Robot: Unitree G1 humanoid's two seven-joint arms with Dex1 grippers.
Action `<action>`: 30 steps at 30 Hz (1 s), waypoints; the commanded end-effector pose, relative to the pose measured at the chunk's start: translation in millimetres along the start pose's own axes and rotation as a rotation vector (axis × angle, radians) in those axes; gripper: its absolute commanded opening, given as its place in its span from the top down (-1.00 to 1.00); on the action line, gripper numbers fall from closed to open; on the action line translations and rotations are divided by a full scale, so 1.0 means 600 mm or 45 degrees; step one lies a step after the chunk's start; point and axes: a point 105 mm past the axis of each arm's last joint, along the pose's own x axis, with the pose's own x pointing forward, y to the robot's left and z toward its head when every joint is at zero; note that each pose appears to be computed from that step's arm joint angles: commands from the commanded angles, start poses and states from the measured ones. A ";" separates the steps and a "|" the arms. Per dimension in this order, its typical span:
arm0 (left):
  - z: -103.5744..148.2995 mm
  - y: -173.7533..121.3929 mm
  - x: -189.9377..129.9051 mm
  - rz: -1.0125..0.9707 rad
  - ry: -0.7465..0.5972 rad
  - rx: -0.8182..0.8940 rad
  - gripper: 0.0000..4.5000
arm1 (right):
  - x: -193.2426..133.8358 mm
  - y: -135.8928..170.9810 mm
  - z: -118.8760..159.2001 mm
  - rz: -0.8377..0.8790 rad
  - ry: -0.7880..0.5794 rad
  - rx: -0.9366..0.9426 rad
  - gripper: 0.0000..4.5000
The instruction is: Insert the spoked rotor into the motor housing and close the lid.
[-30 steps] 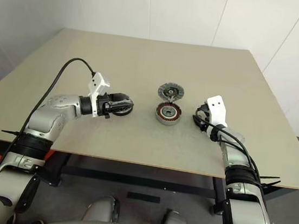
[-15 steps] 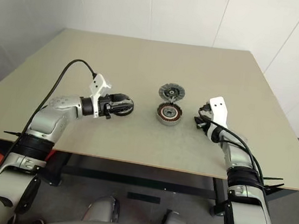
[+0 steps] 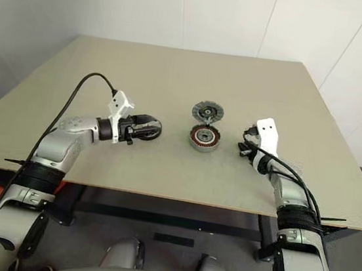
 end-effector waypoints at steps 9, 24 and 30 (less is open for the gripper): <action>0.017 0.001 -0.011 -0.012 -0.022 0.060 -0.06 | 0.010 0.149 0.130 0.329 -0.237 -0.214 0.73; 0.011 0.009 -0.022 0.005 0.022 0.099 -0.06 | 0.057 0.154 0.122 0.317 -0.240 -0.168 0.73; 0.013 0.014 -0.026 0.020 0.024 0.108 -0.06 | 0.061 0.145 0.100 0.295 -0.192 -0.159 0.73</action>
